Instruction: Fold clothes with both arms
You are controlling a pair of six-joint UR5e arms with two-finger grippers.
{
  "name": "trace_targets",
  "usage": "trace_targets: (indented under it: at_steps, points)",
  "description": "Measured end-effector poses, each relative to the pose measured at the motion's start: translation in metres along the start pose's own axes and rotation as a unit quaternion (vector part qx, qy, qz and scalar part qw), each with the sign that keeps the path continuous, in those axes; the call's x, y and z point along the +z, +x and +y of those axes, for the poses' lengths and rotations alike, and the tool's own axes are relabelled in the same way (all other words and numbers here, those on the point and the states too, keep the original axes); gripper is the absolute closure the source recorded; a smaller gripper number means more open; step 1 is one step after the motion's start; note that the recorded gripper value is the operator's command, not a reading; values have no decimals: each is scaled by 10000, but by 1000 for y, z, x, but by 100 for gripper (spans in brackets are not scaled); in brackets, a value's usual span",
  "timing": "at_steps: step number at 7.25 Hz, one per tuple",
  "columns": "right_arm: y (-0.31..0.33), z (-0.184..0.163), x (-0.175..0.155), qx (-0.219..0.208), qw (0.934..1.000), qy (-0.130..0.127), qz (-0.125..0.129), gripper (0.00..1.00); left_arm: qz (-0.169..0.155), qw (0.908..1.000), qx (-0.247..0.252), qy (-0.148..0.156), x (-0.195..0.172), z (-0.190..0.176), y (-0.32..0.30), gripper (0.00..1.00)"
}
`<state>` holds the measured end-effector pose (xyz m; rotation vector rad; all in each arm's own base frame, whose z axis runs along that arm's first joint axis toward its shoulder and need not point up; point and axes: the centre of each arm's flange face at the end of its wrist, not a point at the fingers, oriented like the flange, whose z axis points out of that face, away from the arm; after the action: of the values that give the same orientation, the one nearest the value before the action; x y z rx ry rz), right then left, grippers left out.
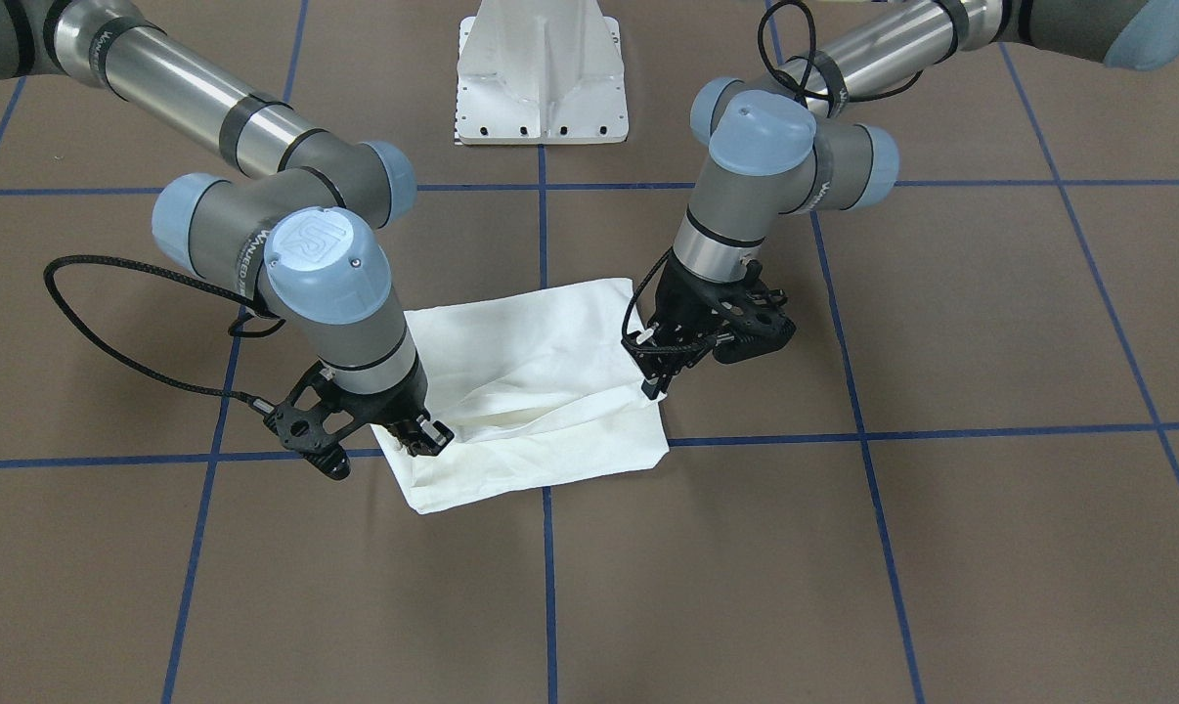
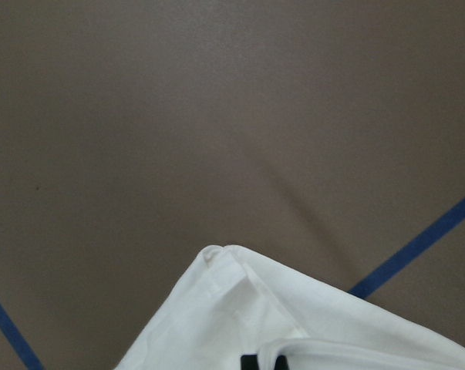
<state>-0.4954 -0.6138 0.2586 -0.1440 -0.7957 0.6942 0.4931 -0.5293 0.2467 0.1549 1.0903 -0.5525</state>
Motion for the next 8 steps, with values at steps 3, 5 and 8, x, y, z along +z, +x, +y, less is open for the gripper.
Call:
trace_targets:
  at_steps: [3, 5, 8]
  points:
    - [-1, -55, -8, -502, 9986, 23, -142, 0, 130, 9996, 178, 191, 8, -36, -13, 0]
    - [30, -114, -18, -786, 9969, -31, -89, 0, 183, 9983, 507, 206, 0, -54, -28, 0]
    - [146, -226, -34, -1467, 9888, -266, -7, 0, 126, 9816, 1903, -129, -45, -94, -93, 0]
